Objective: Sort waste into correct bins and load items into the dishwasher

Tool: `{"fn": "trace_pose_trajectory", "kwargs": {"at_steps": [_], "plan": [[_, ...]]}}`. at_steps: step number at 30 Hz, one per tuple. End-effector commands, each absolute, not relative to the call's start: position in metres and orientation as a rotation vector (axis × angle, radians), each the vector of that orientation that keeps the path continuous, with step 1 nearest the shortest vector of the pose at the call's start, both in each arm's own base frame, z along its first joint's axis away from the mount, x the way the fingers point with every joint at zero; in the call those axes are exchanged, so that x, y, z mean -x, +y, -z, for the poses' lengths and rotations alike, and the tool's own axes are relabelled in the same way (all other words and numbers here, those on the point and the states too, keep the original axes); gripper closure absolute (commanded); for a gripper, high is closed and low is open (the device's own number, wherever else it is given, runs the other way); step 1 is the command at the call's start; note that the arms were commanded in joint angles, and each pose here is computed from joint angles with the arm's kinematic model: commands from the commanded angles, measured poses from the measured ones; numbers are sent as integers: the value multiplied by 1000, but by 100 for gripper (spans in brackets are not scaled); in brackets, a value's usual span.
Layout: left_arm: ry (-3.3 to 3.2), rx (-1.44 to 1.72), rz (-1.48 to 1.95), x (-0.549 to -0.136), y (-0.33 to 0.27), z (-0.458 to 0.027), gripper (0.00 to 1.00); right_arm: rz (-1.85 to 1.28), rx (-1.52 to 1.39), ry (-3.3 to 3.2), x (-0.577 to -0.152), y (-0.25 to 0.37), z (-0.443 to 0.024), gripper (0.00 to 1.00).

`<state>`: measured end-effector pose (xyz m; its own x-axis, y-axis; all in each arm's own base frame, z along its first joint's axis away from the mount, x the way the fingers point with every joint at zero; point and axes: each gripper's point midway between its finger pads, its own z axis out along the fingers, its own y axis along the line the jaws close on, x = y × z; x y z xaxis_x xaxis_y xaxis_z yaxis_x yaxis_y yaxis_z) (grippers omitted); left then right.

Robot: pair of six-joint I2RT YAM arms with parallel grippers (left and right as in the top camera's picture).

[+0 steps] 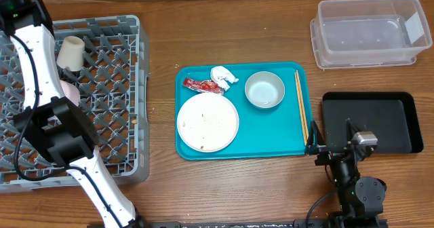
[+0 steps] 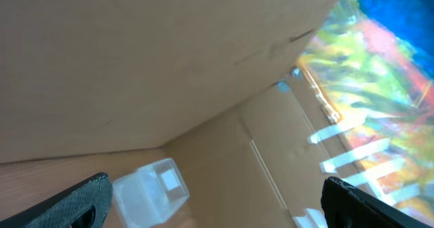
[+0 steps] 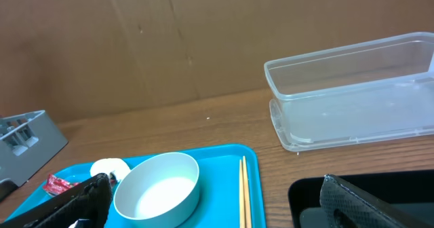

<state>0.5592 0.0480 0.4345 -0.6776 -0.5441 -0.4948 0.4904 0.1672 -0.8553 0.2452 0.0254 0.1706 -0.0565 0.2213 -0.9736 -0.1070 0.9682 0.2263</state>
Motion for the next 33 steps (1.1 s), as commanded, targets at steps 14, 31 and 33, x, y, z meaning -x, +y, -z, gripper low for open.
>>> {"fn": "trace_pose_trajectory", "kwargs": {"at_steps": [14, 31, 33], "plan": [[1647, -107, 1205, -558, 122, -404, 0, -263, -100, 1598, -245, 23, -170, 0], [2154, 700, -134, -511, 293, -271, 0, -263, -100, 1598, -245, 23, -170, 0], [2170, 620, -27, -521, 271, -271, 0, -263, -100, 1598, -245, 23, -170, 0]]}}
